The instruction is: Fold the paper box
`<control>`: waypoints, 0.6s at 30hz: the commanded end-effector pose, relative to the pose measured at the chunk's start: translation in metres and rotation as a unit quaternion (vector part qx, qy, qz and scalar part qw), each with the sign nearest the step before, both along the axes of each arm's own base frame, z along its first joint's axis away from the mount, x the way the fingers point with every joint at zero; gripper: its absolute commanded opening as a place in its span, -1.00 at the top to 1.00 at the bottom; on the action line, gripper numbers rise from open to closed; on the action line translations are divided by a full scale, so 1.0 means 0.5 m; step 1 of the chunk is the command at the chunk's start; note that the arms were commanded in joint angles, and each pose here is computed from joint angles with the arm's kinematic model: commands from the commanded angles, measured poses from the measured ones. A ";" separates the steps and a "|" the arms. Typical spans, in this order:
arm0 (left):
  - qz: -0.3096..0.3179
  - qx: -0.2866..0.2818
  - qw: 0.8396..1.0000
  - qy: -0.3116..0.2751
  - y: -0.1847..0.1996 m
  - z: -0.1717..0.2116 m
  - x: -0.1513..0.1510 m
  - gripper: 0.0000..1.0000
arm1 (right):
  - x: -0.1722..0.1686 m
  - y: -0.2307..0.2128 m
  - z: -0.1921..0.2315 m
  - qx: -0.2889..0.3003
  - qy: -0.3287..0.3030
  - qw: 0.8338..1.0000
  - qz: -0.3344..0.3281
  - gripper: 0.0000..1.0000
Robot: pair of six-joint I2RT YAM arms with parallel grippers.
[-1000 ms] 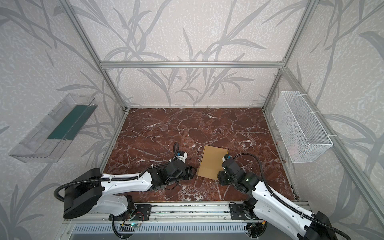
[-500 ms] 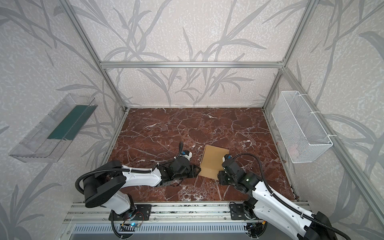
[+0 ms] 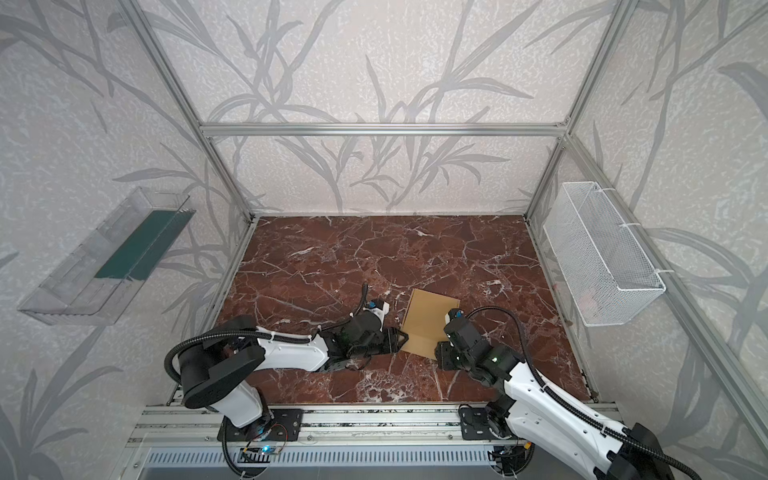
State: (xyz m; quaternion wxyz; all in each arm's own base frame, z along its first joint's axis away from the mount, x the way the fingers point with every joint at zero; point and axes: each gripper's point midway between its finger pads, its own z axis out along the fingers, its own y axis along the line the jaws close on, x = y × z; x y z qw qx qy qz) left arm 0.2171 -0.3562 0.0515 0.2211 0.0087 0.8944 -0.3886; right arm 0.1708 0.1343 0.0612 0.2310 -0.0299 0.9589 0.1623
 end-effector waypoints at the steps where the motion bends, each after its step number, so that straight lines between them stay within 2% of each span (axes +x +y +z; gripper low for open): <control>1: 0.000 0.005 1.000 -0.018 0.001 0.026 0.011 0.08 | 0.008 -0.007 0.007 -0.009 -0.007 1.000 -0.005 -0.10; 6: -0.004 0.022 0.999 -0.027 0.003 0.025 0.017 0.08 | 0.012 -0.008 0.003 -0.010 -0.007 1.000 -0.009 -0.16; 18: -0.020 0.012 0.999 -0.032 -0.021 0.032 0.022 0.08 | 0.026 0.006 -0.003 -0.004 -0.006 1.000 -0.007 -0.18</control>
